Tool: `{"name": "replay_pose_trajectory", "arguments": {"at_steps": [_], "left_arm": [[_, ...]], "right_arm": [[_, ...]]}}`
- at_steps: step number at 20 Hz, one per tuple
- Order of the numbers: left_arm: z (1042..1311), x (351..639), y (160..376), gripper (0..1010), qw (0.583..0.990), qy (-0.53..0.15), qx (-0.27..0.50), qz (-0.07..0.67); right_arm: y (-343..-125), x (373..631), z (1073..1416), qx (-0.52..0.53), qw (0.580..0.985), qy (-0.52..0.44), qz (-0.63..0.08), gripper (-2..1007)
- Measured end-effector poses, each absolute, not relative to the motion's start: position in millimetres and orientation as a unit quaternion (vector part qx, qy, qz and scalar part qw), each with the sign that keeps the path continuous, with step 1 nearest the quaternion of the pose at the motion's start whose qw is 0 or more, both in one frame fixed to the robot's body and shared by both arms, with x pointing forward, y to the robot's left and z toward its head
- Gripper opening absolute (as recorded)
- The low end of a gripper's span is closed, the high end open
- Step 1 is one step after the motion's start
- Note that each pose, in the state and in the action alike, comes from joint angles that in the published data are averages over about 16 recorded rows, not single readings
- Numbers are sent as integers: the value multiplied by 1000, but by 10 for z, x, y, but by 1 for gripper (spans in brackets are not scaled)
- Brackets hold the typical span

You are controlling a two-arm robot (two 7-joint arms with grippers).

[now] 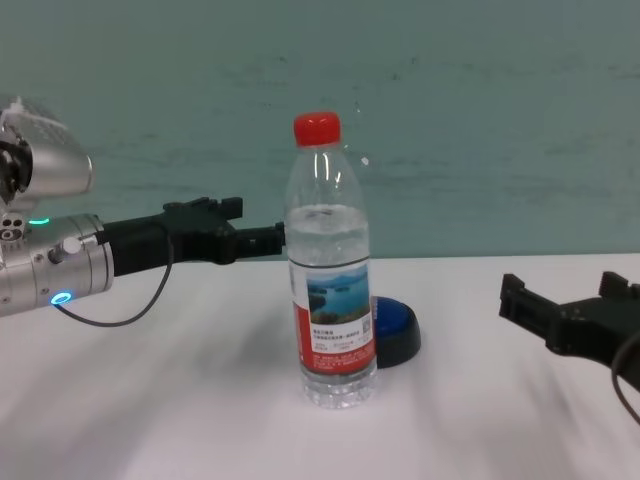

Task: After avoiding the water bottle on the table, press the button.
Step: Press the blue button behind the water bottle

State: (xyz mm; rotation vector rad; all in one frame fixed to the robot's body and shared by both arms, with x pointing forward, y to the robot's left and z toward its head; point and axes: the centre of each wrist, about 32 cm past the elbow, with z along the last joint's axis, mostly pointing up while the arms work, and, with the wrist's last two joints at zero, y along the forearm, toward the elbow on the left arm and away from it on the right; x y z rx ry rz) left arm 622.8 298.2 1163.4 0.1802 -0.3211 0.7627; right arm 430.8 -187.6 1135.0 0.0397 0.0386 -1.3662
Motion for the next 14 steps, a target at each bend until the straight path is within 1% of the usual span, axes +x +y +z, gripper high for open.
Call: {"name": "replay_pose_trajectory", "arguments": {"at_steps": [7, 14], "left_arm": [[11645, 6212, 2981, 1000, 912, -150, 100, 368], [11596, 6206, 3003, 1000, 913, -140, 107, 368]], "right_arm": [[-1876, 4308, 11350, 18, 775, 18, -631, 1003], [-1876, 4308, 11350, 18, 775, 18, -631, 1003]]}}
